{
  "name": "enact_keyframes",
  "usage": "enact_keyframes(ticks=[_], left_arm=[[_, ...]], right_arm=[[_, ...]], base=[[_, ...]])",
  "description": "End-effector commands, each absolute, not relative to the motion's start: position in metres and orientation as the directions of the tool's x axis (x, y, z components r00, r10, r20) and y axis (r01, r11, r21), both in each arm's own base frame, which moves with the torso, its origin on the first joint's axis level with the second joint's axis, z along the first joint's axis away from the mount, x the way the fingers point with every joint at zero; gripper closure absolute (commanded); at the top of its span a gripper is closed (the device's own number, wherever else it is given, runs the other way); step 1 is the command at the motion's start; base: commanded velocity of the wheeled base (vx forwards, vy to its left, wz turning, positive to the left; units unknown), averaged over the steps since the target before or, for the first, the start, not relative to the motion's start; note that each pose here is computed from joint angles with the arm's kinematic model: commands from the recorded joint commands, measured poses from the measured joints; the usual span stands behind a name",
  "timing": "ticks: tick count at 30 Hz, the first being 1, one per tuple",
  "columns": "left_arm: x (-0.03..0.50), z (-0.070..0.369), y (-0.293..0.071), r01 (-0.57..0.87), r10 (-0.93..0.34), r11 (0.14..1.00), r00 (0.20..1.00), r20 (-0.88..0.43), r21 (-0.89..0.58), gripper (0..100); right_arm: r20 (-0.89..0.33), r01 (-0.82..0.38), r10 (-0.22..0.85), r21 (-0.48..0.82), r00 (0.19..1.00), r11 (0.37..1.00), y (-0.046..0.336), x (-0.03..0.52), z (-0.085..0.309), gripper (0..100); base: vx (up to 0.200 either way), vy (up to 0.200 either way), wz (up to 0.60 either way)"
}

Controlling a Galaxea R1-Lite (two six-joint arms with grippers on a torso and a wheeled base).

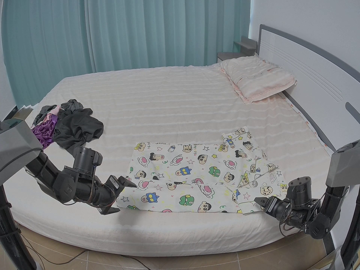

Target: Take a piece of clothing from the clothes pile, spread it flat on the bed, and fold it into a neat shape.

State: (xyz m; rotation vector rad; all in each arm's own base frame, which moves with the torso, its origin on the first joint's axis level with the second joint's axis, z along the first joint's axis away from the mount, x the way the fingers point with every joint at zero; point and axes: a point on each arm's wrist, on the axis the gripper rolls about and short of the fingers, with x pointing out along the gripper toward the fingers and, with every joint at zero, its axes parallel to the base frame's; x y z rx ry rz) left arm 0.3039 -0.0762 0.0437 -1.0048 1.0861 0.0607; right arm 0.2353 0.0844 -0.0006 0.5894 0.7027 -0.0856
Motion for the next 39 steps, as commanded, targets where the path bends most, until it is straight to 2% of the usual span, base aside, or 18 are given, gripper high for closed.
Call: enact_keyframes(ticks=[1,8,14,18,22,28,39], left_arm=[[0.304,0.043,-0.078,-0.492,-0.414,0.582,0.507,-0.756,-0.648,0],[0.303,0.043,-0.078,-0.494,-0.413,0.582,0.505,-0.758,-0.646,0],[0.303,0.042,-0.078,-0.493,-0.413,0.584,0.504,-0.759,-0.645,0],[0.301,0.042,-0.078,-0.494,-0.414,0.585,0.5,-0.76,-0.643,0],[0.301,0.041,-0.078,-0.48,-0.416,0.582,0.517,-0.748,-0.656,0],[0.3,0.039,-0.079,-0.465,-0.422,0.582,0.53,-0.736,-0.668,0],[0.3,0.038,-0.079,-0.466,-0.417,0.584,0.53,-0.738,-0.664,0]], right_arm=[[-0.618,0.263,0.112,0.484,0.778,0.835,0.079,0.225,0.001,0],[-0.539,0.211,0.133,0.528,0.832,0.823,0.078,0.23,0.021,0],[-0.469,0.083,0.236,0.564,0.851,0.822,0.114,0.251,0.027,0],[-0.518,0.071,0.245,0.517,0.82,0.853,0.137,0.281,0.012,0],[-0.534,0.056,0.264,0.509,0.803,0.859,0.16,0.307,0.011,0],[-0.601,0.042,0.284,0.469,0.747,0.882,0.193,0.318,-0.006,0],[-0.638,0.024,0.269,0.412,0.721,0.911,0.203,0.319,-0.013,0]], base=[[0.0,0.0,0.0],[0.0,0.0,0.0],[0.0,0.0,0.0],[0.0,0.0,0.0],[0.0,0.0,0.0],[0.0,0.0,0.0],[0.0,0.0,0.0]])
